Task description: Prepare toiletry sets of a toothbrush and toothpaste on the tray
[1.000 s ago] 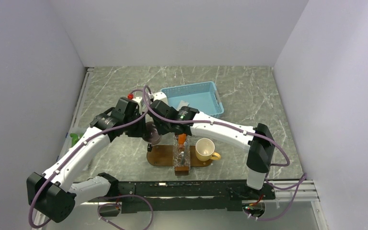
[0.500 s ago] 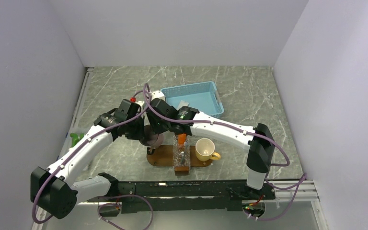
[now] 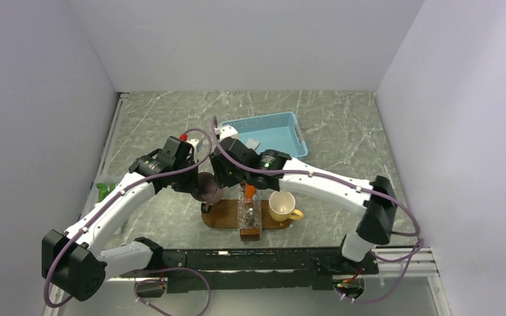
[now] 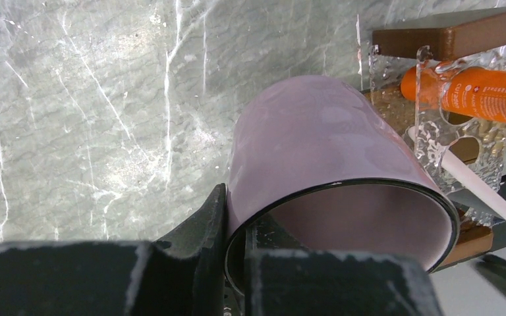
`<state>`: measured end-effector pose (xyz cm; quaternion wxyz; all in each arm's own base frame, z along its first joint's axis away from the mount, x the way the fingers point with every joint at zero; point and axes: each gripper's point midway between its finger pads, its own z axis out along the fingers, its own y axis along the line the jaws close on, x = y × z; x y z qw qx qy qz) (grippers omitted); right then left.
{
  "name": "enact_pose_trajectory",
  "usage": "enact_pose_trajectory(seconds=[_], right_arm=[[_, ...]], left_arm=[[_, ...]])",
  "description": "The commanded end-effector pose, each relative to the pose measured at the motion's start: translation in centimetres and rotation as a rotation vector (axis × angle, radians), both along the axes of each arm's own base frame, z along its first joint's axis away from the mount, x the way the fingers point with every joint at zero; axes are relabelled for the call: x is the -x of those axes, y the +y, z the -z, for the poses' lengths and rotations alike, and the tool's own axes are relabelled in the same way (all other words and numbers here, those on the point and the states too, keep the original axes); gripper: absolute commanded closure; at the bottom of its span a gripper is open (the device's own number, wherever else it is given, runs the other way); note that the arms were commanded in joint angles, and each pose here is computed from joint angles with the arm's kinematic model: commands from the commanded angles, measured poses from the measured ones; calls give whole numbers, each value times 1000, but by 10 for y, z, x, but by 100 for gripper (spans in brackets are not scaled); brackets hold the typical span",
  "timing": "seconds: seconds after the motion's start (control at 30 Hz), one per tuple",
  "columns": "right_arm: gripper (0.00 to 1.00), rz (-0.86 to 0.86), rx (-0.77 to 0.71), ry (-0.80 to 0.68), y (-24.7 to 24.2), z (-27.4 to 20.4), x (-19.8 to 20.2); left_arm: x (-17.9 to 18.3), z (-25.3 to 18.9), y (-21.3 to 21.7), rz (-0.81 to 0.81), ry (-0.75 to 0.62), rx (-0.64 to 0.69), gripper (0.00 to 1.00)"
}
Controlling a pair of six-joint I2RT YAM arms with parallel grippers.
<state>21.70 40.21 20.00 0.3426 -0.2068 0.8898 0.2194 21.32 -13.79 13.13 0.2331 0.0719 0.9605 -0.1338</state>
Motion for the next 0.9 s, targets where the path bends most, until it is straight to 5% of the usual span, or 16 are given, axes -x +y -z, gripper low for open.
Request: enact_pose_trajectory(seconds=[0.0,0.87], right_arm=[[57,-4,-68,-70,-21,-39,7],[45,106,-39,-172,-147,-60,38]], left_arm=[[-6,-25,-5,32,-89,40,100],[39,-18,-29,251,7,-98,100]])
